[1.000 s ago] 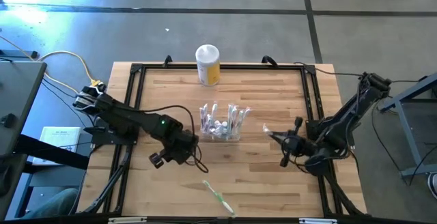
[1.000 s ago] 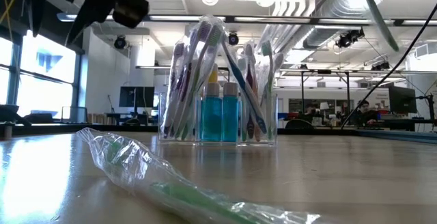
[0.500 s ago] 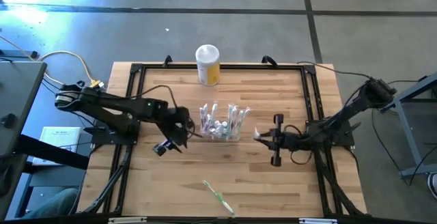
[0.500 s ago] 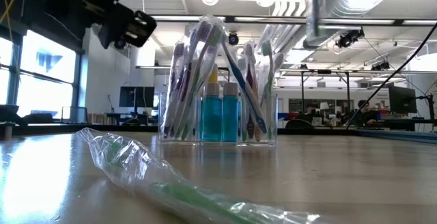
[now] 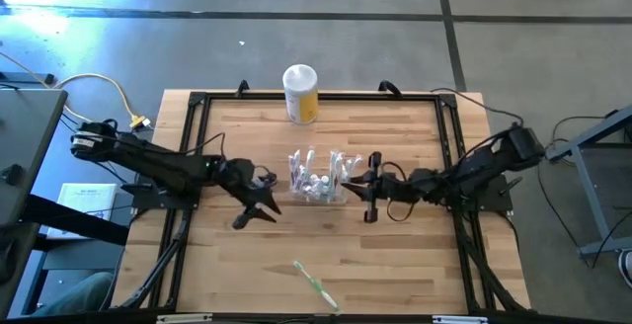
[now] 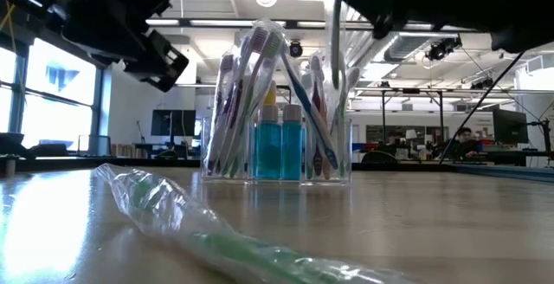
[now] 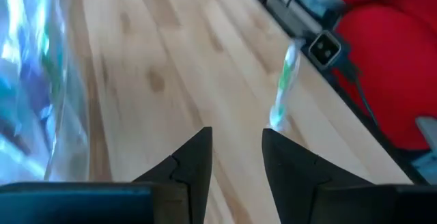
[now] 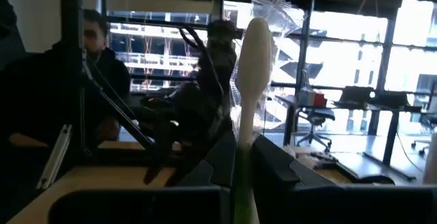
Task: Pick & Place toothbrushing station
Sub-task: Put the green toothbrush into the transparent organizer
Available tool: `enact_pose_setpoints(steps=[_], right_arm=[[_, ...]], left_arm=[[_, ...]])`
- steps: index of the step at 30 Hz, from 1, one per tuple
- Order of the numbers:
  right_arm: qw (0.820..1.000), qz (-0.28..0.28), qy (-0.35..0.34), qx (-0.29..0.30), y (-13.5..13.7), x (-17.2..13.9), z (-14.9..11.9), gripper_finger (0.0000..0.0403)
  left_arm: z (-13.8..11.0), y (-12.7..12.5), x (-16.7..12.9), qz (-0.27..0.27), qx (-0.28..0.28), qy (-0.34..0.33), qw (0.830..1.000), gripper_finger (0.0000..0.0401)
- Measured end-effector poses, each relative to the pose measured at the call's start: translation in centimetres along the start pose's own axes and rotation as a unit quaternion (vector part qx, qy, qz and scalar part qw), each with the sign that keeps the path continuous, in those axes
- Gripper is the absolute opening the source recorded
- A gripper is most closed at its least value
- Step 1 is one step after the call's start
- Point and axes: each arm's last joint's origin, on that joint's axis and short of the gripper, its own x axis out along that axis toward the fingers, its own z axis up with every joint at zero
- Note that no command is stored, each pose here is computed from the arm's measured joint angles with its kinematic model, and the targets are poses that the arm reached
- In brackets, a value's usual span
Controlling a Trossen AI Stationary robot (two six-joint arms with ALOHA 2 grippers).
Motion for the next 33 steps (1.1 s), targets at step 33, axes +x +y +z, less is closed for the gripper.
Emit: enact_pose_setpoints(steps=[33], right_arm=[[0.986, -0.088, 0.121, 0.073, 0.6, -0.4, -7.9, 0.0023]], left_arm=[[1.5, -2.2, 0.8, 0.098, -0.027, -0.125, 0.987, 0.0125]])
